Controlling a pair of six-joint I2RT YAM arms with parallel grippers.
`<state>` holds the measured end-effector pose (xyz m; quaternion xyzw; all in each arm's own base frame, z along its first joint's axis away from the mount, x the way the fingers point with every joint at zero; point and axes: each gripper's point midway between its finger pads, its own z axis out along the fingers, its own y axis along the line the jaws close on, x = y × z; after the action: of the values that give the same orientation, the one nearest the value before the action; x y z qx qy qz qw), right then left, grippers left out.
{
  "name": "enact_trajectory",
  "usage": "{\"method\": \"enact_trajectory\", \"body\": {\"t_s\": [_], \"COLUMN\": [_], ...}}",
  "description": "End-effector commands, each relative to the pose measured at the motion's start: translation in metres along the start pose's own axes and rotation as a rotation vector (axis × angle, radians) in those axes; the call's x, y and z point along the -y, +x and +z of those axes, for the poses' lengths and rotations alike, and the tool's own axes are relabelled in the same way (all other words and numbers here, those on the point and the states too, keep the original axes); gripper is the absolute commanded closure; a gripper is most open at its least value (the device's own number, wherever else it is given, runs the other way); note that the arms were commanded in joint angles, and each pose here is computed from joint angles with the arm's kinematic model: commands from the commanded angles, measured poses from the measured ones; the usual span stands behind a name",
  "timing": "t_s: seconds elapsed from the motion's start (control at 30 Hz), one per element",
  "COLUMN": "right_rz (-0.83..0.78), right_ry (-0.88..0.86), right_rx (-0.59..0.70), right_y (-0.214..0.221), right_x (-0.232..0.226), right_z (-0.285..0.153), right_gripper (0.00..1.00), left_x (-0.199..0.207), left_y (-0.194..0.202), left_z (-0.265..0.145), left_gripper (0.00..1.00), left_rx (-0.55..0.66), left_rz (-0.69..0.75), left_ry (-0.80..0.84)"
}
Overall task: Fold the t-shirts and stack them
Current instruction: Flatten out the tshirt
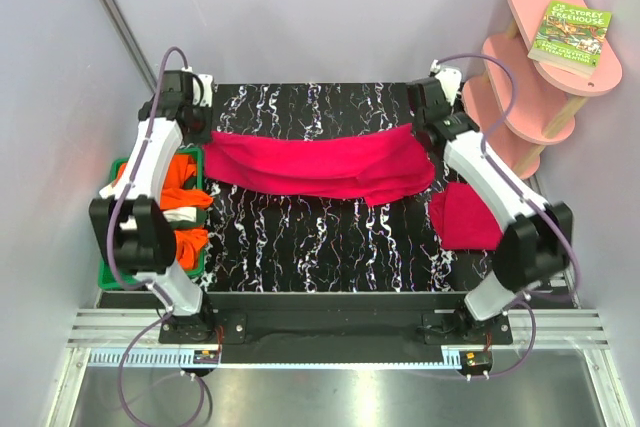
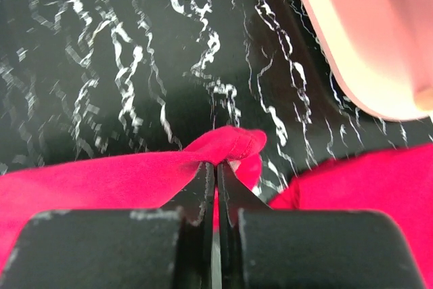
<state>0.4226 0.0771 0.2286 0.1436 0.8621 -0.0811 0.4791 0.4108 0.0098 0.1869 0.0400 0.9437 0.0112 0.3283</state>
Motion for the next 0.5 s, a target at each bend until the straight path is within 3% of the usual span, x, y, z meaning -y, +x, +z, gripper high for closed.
{"method": "enact_trajectory", "body": {"t_s": [0.0, 0.27, 0.33, 0.47], "right_rz": [0.087, 0.094, 0.102, 0.101], "right_ry": [-0.009, 0.022, 0.004, 0.000], "right_rx": [0.060, 0.058, 0.045, 0.021], "right_y": [-0.040, -0.065, -0.064, -0.055], "right_x": [-0.014, -0.035, -0.043, -0.048], "right_z": [0.033, 0.115, 0.132, 0.150], "right_gripper": [1.00, 1.00, 1.00, 0.66], "left_x": [-0.011, -0.027, -0.027, -0.026], "left_y": [-0.060, -0.107, -0.107, -0.104], "left_z": [0.024, 0.066, 0.078, 0.084], "left_gripper": [1.00, 0.99, 0.89, 0.54], "left_rx": [0.133, 0.163, 0.149, 0.135], "left_rz": [-0.026, -0.051, -0.049, -0.050], "left_ry": [-0.031, -0.096, -0.098, -0.096]}}
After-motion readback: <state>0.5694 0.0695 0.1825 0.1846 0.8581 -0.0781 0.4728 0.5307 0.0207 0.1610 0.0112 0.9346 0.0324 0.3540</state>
